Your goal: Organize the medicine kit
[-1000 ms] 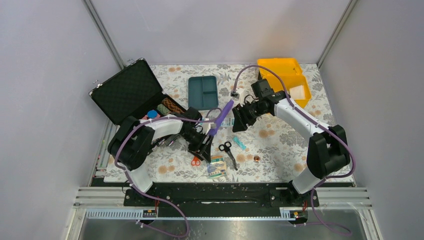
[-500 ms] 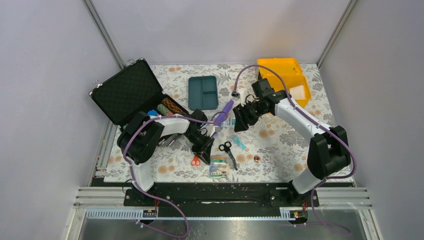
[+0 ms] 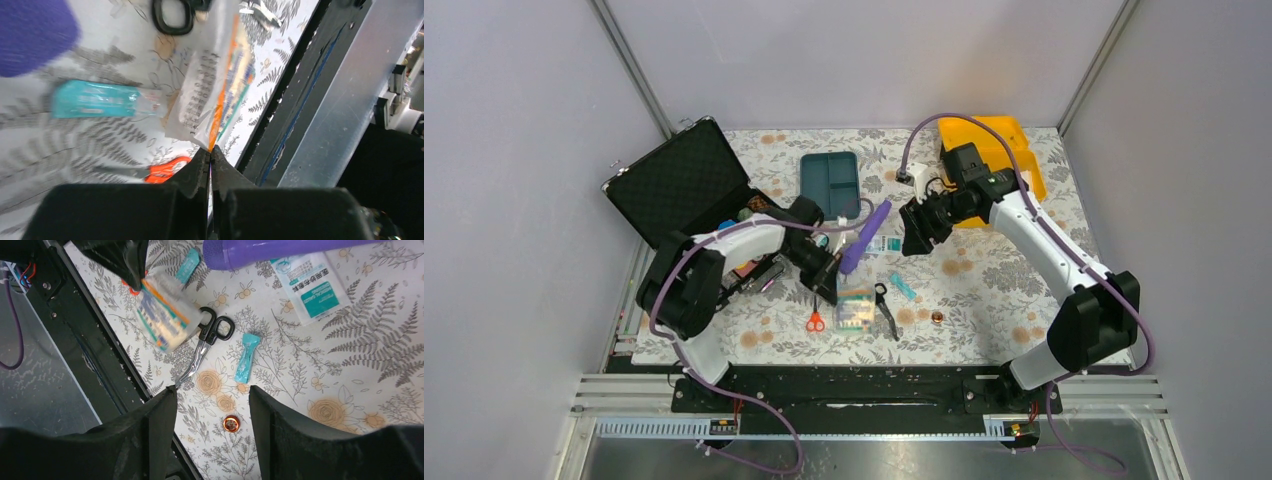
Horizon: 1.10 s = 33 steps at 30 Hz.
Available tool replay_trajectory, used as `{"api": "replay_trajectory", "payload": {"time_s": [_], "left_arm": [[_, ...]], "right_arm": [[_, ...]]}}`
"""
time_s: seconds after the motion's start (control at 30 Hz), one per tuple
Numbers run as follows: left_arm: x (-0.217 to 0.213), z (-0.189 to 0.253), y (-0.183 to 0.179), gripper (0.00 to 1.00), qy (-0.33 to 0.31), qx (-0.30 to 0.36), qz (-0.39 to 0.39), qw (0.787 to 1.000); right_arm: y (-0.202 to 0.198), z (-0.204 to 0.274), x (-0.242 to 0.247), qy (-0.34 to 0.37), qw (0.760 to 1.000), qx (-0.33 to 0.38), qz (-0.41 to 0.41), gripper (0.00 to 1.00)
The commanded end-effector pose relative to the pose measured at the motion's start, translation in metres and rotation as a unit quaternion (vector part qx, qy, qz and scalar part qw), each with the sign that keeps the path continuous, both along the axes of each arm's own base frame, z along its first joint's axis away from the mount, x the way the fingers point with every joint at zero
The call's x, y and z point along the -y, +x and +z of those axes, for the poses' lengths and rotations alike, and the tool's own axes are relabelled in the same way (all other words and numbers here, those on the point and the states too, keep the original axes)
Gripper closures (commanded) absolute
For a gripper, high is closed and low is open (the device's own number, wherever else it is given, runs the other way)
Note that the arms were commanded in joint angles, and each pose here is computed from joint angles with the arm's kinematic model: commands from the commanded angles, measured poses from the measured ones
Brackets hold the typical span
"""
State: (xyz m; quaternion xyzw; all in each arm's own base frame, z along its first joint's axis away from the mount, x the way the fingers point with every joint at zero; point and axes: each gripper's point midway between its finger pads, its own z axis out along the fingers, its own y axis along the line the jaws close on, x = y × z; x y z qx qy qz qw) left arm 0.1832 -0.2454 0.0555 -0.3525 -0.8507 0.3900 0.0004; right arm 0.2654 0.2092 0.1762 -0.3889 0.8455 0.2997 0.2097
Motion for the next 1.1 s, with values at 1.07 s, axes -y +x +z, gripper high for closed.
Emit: {"api": "replay_trajectory", "payload": {"time_s": [1.07], "left_arm": [[-0.006,0.245,0.151,1.00,-0.153,0.439,-0.078,0.882]], "right_arm": [[0.102,0.104,-0.097,0.252,0.954,0.101,0.130,0.17]]}}
